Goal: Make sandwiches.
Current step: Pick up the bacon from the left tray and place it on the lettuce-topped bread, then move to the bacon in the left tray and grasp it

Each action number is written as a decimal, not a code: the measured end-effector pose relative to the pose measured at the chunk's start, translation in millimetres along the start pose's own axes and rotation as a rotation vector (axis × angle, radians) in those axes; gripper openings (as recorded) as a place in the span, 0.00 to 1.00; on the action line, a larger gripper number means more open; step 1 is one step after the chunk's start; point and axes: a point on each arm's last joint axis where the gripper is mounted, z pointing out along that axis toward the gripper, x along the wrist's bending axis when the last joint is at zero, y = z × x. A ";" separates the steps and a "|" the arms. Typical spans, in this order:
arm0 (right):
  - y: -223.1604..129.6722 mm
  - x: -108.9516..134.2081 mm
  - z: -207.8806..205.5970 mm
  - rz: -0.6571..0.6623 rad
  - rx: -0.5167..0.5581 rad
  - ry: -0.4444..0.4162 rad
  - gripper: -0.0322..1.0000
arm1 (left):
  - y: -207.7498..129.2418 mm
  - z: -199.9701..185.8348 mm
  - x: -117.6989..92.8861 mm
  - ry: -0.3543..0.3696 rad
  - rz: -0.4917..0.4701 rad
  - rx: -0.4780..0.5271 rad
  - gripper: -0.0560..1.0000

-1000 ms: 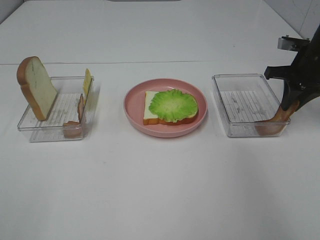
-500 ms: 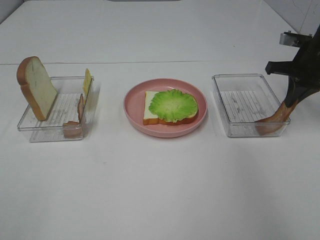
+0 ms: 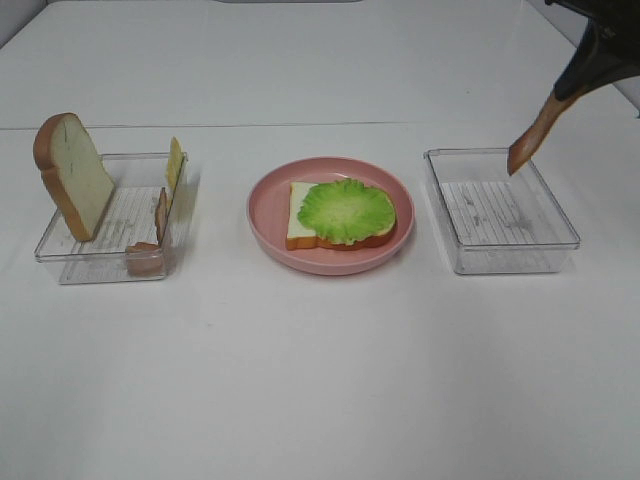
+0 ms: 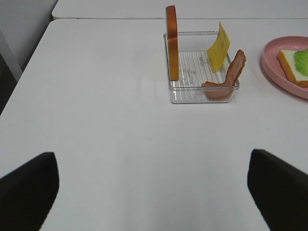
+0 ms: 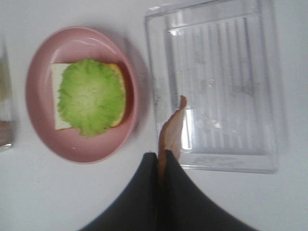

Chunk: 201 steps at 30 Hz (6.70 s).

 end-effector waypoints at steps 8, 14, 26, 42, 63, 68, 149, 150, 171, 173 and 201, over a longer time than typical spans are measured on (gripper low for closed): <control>-8.2 67.7 17.4 -0.115 -0.045 0.120 0.04 | 0.0 0.0 0.0 0.000 0.000 0.000 0.99; -19.3 119.4 41.9 -0.176 -0.066 0.225 0.04 | 0.0 0.0 0.0 0.000 0.000 0.000 0.99; -7.7 154.3 104.4 -0.193 0.025 0.329 0.04 | 0.0 0.0 0.0 0.000 0.000 0.000 0.99; 5.6 155.3 173.8 -0.153 0.161 0.363 0.04 | 0.0 0.0 0.0 0.000 0.000 0.000 0.99; -1.8 129.9 204.0 -0.266 0.220 0.116 0.04 | 0.0 0.0 0.0 0.000 0.000 0.000 0.99; -0.4 122.7 204.8 -0.269 0.213 0.035 0.04 | 0.0 0.0 0.0 0.000 0.000 0.000 0.99; -159.1 -4.5 -89.9 -0.146 -0.189 -0.242 0.96 | 0.0 0.0 0.0 0.000 0.000 0.000 0.99; -183.9 -6.5 -97.1 -0.164 -0.234 -0.240 0.96 | 0.0 0.0 0.0 0.000 0.000 0.000 0.99; -351.5 -31.0 -106.0 -0.276 -0.632 -0.201 0.96 | 0.0 0.0 0.0 0.000 0.000 0.000 0.99; -361.5 -33.9 -102.1 -0.289 -0.668 -0.198 0.96 | 0.0 0.0 0.0 0.000 0.000 0.000 0.99; -368.7 -34.4 -96.8 -0.307 -0.686 -0.176 0.96 | 0.0 0.0 0.0 0.000 0.000 0.000 0.99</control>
